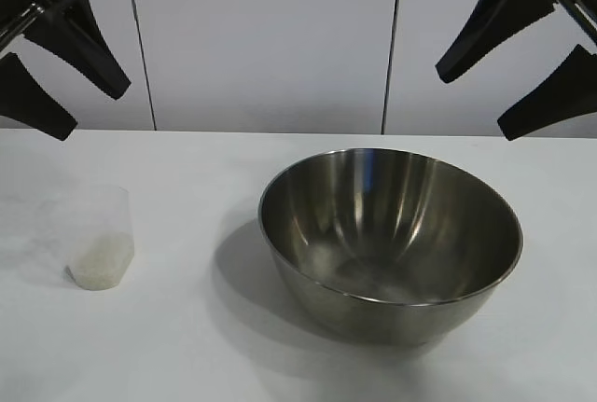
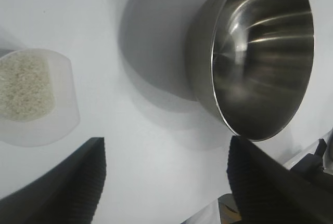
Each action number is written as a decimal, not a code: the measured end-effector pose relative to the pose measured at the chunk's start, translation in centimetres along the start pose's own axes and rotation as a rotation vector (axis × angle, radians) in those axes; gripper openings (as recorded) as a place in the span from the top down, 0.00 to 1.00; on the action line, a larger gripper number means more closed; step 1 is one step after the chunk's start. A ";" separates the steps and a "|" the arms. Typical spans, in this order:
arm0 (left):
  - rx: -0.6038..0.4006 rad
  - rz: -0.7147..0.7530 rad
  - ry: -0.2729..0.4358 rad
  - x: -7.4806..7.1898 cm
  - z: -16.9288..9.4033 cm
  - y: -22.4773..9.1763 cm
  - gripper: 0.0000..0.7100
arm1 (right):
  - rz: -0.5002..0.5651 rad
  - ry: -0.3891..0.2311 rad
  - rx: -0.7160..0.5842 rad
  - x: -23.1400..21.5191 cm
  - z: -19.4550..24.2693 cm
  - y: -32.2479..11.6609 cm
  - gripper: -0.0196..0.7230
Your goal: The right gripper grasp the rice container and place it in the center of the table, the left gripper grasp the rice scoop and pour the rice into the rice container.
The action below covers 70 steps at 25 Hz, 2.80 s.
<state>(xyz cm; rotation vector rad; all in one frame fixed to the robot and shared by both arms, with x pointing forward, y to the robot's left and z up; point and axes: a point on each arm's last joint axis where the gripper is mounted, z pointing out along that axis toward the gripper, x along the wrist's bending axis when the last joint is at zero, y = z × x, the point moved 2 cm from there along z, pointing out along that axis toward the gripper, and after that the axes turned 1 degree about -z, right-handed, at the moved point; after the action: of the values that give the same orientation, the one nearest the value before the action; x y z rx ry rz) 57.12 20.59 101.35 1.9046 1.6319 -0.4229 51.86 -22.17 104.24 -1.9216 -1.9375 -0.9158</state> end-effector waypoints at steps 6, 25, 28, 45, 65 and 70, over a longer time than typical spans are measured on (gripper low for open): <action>-0.001 0.000 0.000 0.0 0.0 0.0 0.31 | -0.035 -0.002 0.013 0.2 -0.2 0.0 0.37; -0.003 0.000 0.001 0.0 0.0 0.0 0.31 | -0.054 -0.366 0.032 -6.8 -1.1 2.1 0.37; -0.004 0.000 0.002 0.0 0.0 0.0 0.31 | -0.005 -0.331 0.051 -8.2 1.4 2.4 0.37; -0.005 0.000 0.002 0.0 0.0 0.0 0.31 | 0.015 -0.270 0.178 -9.0 11.7 2.4 0.93; -0.022 0.000 0.009 0.1 0.0 0.2 0.31 | -0.066 -0.141 0.153 -1.9 14.4 1.0 0.95; -0.022 0.000 0.009 0.1 0.0 0.2 0.31 | -0.066 -0.164 0.094 -0.3 15.6 0.7 0.95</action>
<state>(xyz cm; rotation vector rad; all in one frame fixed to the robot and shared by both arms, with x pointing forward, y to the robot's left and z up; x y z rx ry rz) 57.37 20.65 101.35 1.8928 1.6357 -0.3959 56.37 -13.21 92.28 -1.9428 -2.1071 -0.6889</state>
